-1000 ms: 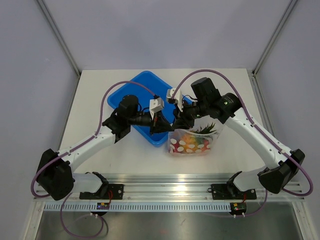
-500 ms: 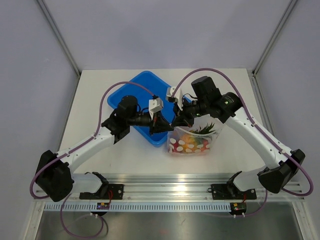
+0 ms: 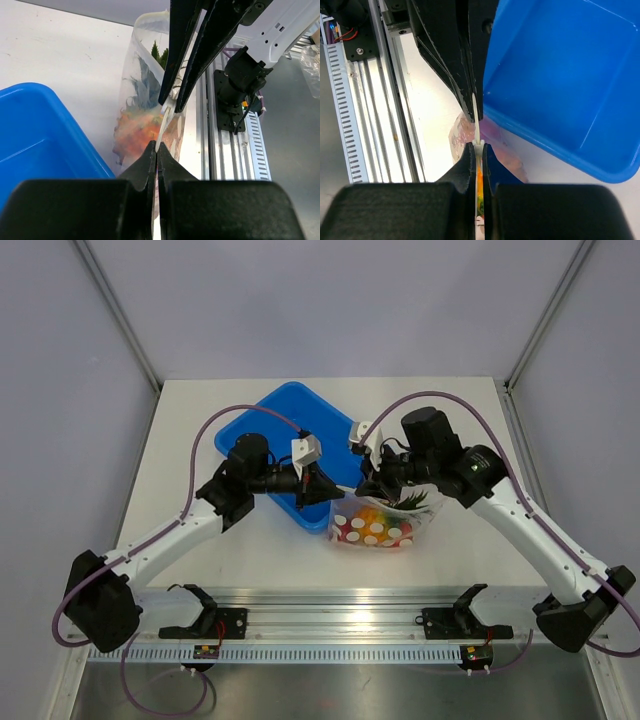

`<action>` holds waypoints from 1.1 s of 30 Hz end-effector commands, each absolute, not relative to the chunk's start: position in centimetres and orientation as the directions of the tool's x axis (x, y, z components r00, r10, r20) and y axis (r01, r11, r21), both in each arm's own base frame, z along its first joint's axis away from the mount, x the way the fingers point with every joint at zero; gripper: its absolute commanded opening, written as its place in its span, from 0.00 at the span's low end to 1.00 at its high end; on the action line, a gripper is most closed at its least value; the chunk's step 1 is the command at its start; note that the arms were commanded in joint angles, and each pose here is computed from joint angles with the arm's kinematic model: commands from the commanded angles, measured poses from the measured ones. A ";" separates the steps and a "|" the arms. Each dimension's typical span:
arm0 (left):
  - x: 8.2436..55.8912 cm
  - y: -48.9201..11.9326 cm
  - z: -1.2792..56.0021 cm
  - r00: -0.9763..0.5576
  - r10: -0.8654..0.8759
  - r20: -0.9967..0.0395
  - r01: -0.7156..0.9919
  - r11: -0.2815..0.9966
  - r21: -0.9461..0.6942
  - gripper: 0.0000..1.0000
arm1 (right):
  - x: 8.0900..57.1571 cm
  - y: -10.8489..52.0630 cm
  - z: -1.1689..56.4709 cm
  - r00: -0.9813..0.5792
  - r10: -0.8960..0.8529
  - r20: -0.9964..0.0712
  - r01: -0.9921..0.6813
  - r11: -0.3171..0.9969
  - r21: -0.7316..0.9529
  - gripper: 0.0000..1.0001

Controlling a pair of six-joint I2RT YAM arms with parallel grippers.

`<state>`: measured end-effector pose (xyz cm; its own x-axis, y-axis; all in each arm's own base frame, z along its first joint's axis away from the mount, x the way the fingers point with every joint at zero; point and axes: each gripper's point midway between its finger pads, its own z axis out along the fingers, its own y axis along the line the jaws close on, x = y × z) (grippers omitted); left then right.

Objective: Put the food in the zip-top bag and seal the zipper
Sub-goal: Zip the zipper food storage bag at the center of the board.

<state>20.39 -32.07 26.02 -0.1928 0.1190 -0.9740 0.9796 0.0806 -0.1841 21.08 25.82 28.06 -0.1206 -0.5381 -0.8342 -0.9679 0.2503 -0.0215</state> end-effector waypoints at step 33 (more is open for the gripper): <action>24.4 -28.1 46.8 0.027 -0.391 -0.920 0.903 0.405 -0.146 0.00 | 13.8 14.8 36.7 -0.169 -0.353 -0.920 -0.803 0.591 -0.079 0.00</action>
